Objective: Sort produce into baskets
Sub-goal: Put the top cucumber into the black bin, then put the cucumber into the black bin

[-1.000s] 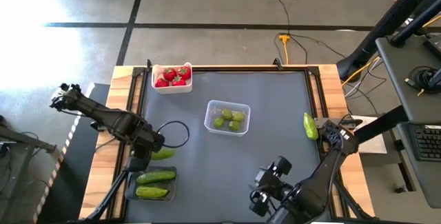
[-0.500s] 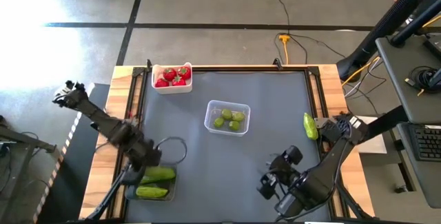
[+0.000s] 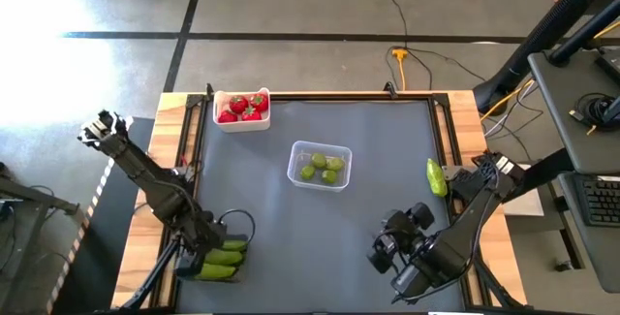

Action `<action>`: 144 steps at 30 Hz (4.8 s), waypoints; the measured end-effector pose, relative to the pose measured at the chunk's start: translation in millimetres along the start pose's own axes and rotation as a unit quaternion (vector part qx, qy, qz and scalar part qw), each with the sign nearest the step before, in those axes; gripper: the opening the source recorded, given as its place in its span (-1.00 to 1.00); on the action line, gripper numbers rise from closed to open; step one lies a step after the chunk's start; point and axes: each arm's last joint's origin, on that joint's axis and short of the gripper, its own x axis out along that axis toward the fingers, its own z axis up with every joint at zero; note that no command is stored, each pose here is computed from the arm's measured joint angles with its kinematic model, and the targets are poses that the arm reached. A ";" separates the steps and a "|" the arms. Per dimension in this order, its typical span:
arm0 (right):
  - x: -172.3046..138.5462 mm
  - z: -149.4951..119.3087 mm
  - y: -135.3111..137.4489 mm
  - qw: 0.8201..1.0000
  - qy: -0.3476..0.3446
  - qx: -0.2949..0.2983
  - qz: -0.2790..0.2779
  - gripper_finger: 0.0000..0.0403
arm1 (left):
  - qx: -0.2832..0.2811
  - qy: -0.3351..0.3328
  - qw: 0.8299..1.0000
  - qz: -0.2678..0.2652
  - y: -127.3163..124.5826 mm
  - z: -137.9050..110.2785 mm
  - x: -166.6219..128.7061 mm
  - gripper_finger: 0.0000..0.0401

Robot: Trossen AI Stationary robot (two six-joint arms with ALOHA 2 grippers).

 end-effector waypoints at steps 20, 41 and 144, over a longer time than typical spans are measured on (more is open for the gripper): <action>54.1 26.7 -55.5 0.982 0.134 0.056 -0.119 0.75 | -0.025 -0.246 0.966 0.073 -18.0 48.4 -105.2 0.49; 220.8 71.0 -245.3 0.823 0.509 0.098 -0.234 0.75 | 0.072 -0.396 0.877 0.263 121.5 161.4 -152.1 0.48; 109.9 55.3 133.2 0.967 0.199 -0.120 0.106 0.68 | 0.232 -0.366 0.887 0.159 58.2 150.5 30.0 0.66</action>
